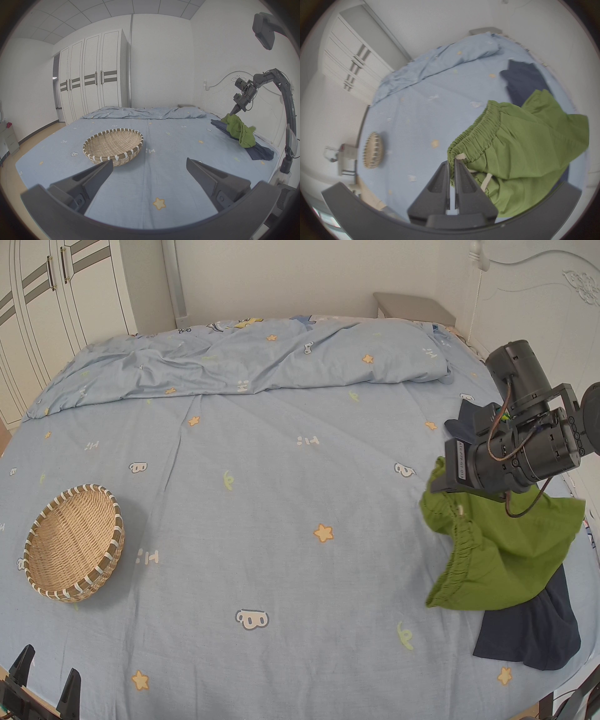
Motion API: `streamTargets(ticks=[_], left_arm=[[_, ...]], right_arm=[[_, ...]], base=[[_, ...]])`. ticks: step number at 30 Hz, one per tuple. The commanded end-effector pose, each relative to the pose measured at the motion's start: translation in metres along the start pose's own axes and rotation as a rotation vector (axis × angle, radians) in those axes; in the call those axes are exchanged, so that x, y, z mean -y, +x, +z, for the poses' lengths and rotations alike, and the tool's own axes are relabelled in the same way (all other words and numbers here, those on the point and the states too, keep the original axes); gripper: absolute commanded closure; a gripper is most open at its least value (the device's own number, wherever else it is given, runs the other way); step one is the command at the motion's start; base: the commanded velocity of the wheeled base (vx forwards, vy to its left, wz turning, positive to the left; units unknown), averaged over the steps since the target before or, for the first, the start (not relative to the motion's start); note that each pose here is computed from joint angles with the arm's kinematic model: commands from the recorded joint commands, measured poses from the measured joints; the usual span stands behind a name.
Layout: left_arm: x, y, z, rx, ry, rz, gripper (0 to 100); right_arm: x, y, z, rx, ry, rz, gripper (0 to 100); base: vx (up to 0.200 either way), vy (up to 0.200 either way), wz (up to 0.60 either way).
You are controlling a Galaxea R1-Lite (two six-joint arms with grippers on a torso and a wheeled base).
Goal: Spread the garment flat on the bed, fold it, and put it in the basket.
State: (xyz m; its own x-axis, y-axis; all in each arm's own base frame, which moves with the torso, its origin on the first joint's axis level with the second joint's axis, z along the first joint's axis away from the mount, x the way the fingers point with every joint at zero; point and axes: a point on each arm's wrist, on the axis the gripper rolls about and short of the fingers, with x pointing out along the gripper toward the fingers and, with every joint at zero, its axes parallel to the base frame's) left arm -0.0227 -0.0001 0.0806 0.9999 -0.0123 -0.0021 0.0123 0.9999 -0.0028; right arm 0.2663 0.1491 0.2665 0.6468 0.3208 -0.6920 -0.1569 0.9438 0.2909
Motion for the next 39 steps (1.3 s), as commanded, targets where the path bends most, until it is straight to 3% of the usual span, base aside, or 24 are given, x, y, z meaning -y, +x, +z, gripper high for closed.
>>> streamTargets(ticks=[1,5,16,22,33,34,39], left_arm=[[0.0,0.001,-0.005,-0.01,0.0,0.0,0],[0.0,0.001,-0.005,-0.01,0.0,0.0,0],[0.0,0.001,-0.005,-0.01,0.0,0.0,0],[0.0,0.001,-0.005,-0.01,0.0,0.0,0],[0.0,0.001,-0.005,-0.01,0.0,0.0,0],[0.0,0.001,-0.005,-0.01,0.0,0.0,0],[0.0,0.001,-0.005,-0.01,0.0,0.0,0]], right_arm=[[-0.037,-0.017,-0.005,0.009,-0.002,0.225,100],[-0.053,-0.027,-0.005,0.047,-0.018,0.328,100],[-0.088,-0.001,-0.021,-0.008,-0.084,0.369,100],[-0.12,0.012,-0.018,0.05,-0.105,0.468,100],[-0.144,0.082,-0.022,-0.004,-0.101,0.439,100],[-0.144,0.086,-0.023,-0.01,-0.102,0.432,0],[-0.148,0.094,-0.031,-0.035,-0.123,0.419,0]], base=[[0.0,0.0,0.0],[0.0,0.0,0.0],[0.0,0.0,0.0],[0.0,0.0,0.0],[0.0,0.0,0.0],[0.0,0.0,0.0],[0.0,0.0,0.0]])
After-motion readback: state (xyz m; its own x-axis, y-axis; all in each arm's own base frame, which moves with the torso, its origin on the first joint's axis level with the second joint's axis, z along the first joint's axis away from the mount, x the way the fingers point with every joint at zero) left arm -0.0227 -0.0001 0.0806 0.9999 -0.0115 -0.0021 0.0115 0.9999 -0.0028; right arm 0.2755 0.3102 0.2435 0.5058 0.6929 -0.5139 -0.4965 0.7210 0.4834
